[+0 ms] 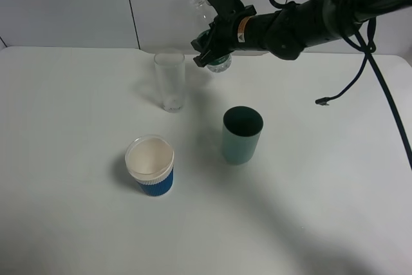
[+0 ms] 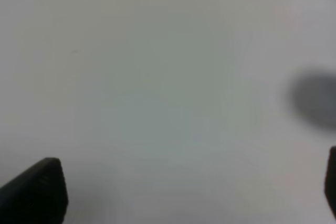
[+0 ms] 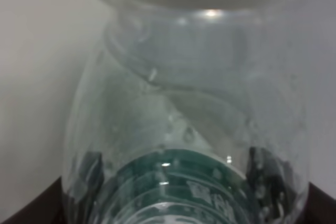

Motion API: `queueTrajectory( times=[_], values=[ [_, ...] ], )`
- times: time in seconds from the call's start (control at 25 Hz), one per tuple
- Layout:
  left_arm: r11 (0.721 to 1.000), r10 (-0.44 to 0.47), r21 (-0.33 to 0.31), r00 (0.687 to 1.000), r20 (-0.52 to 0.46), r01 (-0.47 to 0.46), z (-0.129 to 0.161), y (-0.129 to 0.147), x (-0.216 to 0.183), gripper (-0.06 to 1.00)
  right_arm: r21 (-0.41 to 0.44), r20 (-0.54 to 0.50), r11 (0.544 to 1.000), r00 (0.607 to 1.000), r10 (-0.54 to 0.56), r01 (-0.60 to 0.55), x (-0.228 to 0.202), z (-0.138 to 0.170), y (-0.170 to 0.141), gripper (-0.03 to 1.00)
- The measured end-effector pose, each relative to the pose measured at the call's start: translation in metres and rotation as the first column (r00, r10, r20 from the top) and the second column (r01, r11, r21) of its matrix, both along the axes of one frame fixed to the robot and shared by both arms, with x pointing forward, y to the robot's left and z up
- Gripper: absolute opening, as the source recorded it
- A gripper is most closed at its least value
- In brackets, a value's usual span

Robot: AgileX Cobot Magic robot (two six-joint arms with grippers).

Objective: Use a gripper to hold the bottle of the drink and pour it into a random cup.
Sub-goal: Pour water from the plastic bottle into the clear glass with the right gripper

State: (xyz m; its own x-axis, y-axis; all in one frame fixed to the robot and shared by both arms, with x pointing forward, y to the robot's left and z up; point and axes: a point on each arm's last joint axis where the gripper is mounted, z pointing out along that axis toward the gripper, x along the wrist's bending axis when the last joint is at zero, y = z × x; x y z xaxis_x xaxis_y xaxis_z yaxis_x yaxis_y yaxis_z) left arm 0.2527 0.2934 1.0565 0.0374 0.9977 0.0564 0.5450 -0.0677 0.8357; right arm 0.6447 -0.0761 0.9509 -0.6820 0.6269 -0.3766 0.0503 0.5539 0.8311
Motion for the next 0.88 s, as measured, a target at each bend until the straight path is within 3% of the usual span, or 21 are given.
queueTrajectory(
  times=[0.4,0.88],
  values=[
    [1.000,0.000,0.000,1.000,0.000,0.000,0.000,0.000,0.000,0.99,-0.216,0.016,0.976,1.000,0.017,-0.013,0.005,0.013,0.010,0.56],
    [1.000,0.000,0.000,1.000,0.000,0.000,0.000,0.000,0.000,0.99,-0.430,0.089,0.900,0.989,0.116,-0.067,-0.002,0.012,0.019,0.56]
  ],
)
